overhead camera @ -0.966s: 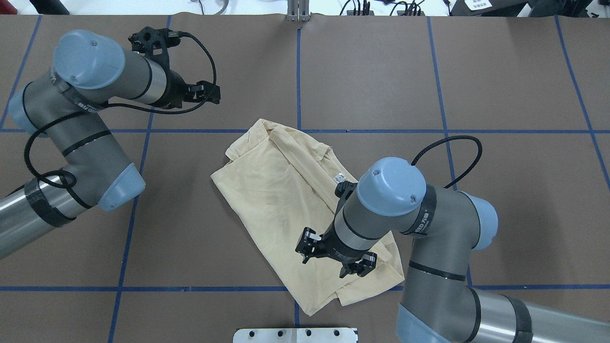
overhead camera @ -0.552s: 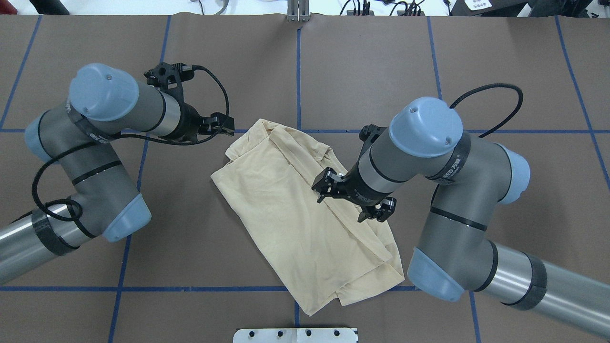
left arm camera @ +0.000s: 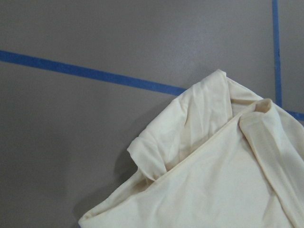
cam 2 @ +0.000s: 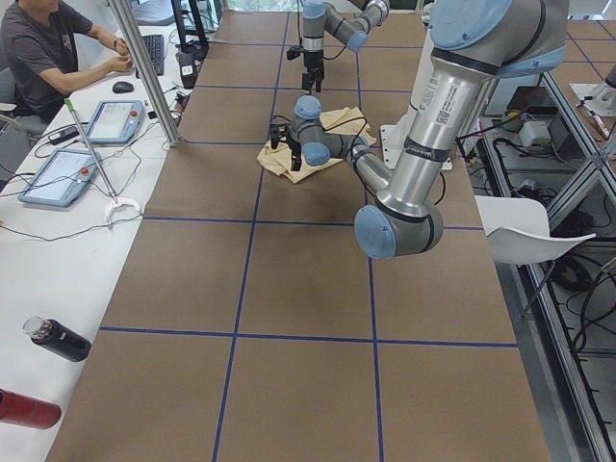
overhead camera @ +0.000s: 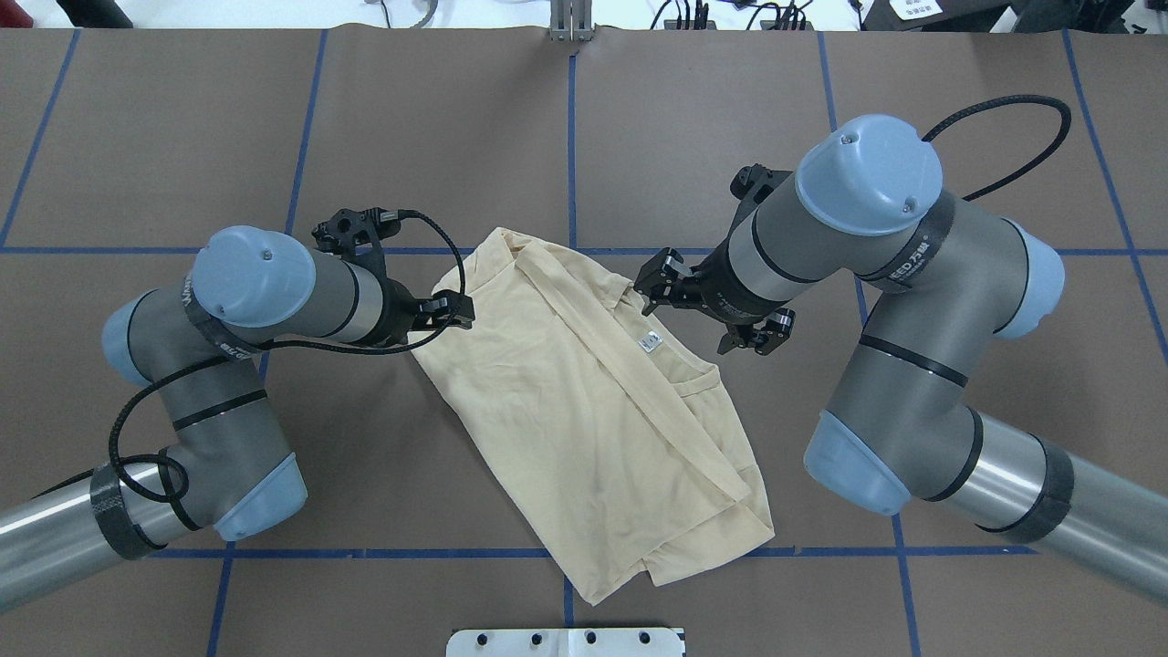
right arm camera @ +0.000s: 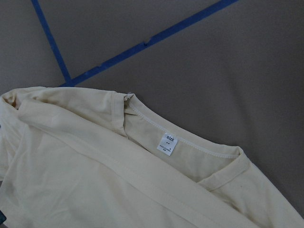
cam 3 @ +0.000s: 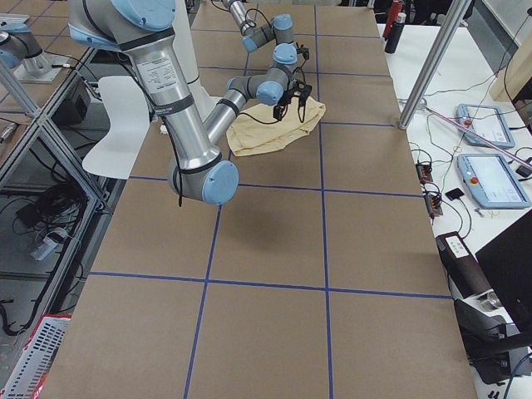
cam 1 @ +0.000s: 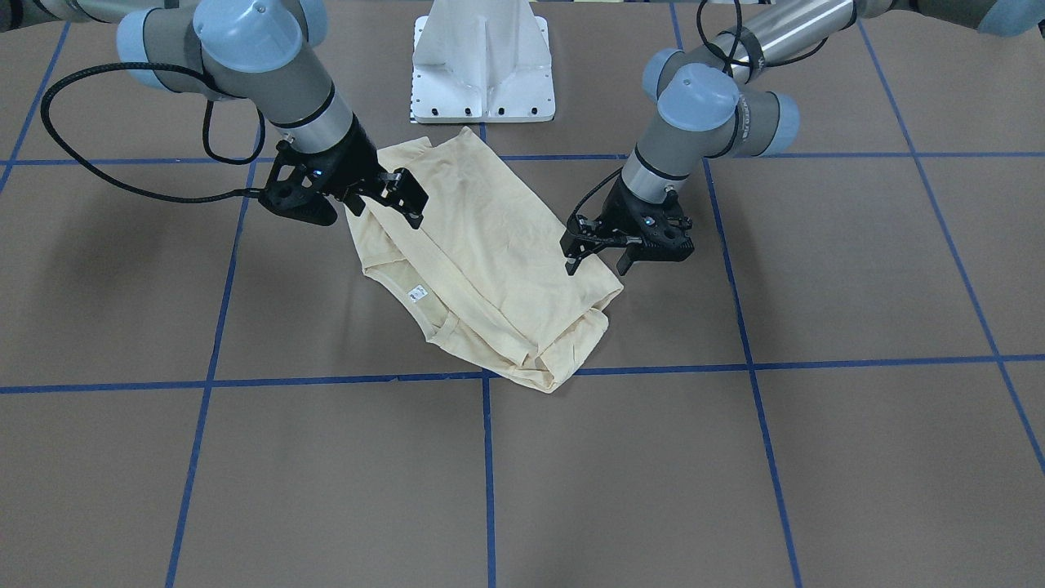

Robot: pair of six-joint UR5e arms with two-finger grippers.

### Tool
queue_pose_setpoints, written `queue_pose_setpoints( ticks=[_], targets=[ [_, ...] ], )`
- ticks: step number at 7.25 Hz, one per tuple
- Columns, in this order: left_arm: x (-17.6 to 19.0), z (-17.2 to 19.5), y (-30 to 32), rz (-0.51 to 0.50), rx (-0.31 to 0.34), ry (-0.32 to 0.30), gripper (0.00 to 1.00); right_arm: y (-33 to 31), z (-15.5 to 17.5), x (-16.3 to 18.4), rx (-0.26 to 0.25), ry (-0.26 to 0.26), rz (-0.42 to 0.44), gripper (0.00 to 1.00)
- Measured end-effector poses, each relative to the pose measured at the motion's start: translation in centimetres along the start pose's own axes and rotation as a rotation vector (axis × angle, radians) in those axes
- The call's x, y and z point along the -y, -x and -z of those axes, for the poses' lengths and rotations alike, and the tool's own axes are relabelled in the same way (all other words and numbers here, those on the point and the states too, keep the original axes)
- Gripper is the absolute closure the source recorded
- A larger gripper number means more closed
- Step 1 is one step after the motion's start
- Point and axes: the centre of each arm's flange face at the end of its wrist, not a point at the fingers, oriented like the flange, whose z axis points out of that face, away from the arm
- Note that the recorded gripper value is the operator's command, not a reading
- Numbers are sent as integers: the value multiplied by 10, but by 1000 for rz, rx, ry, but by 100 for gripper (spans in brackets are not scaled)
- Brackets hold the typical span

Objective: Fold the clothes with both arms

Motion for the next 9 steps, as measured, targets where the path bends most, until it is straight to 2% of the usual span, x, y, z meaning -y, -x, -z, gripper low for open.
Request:
queue_pose_setpoints(
  ticks=[3,9],
  targets=[
    [0,-15,11,4,33,6,11,-2,-1,3,-4,-9,-2,0],
    [1,-26,19,8,55,9,30,-3,2,6,-2,-17,-3,0]
  ],
)
